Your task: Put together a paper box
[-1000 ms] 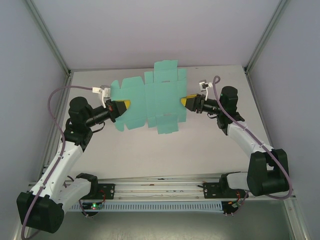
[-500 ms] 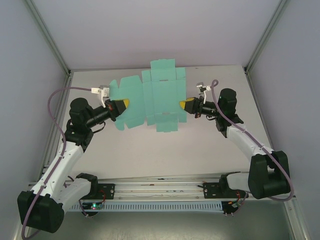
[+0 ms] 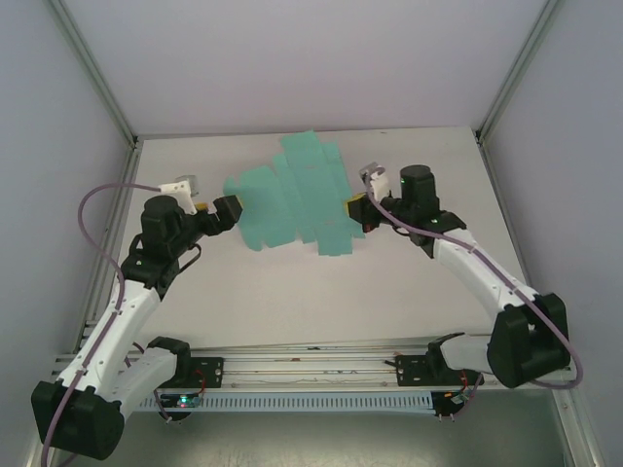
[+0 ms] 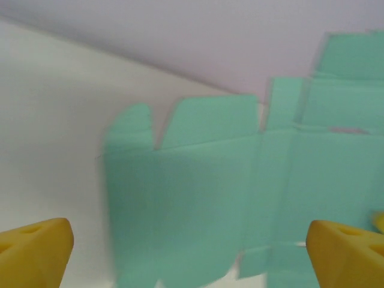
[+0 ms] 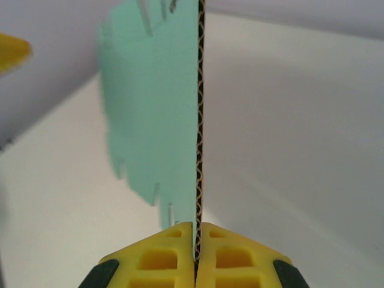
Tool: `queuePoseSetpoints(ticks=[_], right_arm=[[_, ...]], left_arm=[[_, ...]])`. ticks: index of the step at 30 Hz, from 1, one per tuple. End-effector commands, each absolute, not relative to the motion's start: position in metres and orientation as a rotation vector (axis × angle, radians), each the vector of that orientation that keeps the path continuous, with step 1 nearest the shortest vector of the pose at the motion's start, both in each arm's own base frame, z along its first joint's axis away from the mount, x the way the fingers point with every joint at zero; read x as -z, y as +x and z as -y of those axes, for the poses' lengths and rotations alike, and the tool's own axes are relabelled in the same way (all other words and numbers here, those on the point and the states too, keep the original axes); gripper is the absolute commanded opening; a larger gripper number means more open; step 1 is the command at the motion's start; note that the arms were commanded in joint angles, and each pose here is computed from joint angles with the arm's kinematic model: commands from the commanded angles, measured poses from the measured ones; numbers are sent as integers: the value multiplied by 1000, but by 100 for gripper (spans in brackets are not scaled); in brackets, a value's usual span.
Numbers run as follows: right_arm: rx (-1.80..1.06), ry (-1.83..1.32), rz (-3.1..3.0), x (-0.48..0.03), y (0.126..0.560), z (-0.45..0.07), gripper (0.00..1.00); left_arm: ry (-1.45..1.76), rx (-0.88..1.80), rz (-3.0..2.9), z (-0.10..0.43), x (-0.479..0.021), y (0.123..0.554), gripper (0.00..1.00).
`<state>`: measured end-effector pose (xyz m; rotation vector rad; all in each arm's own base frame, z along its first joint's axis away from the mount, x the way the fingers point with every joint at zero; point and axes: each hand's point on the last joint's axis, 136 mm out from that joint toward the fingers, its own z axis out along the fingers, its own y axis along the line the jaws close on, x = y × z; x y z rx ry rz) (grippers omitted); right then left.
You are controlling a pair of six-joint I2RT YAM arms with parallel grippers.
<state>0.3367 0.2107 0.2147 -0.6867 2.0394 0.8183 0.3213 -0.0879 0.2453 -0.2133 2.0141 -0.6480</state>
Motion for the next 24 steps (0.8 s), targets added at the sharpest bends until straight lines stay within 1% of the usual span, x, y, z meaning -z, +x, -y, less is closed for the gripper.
queuePoseSetpoints(ticks=[1,4,6,9,14,17,21,24], right_arm=[[-554,-790,-2277,-153,341,-190,0],[-399,-891,-2303,-139,357,-191,0],[-218,-965,-2279,-135,374,-189,0],[137,-1101,-2195,-135,398,-185,0],[575,-1357,-1892,-126,412,-208,0],[688,-1409,-1746,-118,412,-227,0],[676,-1420,-1669,-111,410,-247,0],[678,-1443,-1656,-107,407,-256,0]], left_arm=[[-468,265,-2174,32,-204,311,100],[-427,333,-2233,46,-195,317,100],[-379,429,-2254,63,-193,325,100],[-312,556,-2271,84,-196,336,100],[-223,723,-2278,112,-207,350,100],[-176,811,-2254,125,-218,357,100],[-122,912,-2215,141,-235,365,100],[-78,974,-2218,157,-238,370,100]])
